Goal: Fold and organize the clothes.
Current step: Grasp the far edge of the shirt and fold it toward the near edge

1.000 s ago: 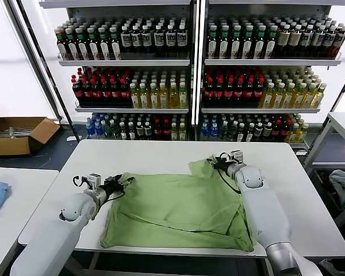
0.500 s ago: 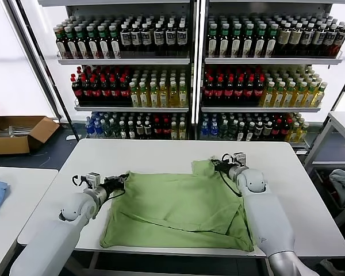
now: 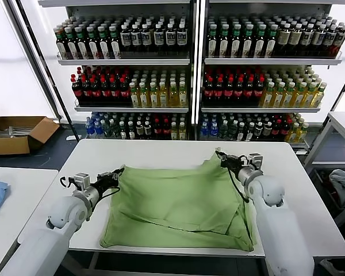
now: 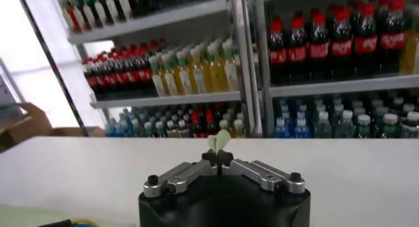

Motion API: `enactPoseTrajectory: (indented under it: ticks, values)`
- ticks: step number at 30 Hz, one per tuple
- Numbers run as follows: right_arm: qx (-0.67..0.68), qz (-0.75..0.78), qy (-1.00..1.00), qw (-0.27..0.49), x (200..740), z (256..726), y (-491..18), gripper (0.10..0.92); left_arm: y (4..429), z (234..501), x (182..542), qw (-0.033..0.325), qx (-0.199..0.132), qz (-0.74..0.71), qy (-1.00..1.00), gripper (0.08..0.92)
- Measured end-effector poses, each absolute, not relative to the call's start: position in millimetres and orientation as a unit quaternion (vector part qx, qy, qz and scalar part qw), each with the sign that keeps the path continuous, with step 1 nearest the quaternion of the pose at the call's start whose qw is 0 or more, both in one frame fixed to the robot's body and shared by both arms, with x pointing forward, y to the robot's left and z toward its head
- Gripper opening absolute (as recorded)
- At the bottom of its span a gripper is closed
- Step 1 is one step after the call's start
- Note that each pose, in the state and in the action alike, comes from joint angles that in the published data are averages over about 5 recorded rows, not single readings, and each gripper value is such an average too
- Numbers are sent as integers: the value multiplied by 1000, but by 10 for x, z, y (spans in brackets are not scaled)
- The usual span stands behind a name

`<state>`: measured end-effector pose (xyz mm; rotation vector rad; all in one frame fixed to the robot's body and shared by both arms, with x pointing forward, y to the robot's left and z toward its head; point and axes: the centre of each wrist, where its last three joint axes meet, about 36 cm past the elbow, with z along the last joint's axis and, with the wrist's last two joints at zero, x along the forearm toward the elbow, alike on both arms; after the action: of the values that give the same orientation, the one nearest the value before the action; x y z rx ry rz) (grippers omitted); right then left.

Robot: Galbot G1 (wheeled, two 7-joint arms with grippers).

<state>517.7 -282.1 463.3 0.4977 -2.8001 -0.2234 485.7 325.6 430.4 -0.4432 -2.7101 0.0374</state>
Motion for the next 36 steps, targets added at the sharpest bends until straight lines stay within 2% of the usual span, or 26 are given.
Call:
enactPoseTrajectory:
  ticks: [11, 24, 27, 36]
  values:
    - [166, -76, -974, 134, 4085, 4575, -2886, 106, 3177, 4378, 4213, 186, -170, 18, -968, 90]
    - [126, -49, -975, 174, 3244, 4260, -2935, 127, 3136, 4124, 3558, 239, -170, -13, -956, 90]
    - [120, -38, -977, 171, 3151, 4271, -2965, 197, 3147, 4136, 3485, 247, -165, -24, -955, 117]
    - [113, 10, -983, 143, 2877, 4309, -3079, 457, 3172, 4291, 3304, 255, -143, -47, -955, 363]
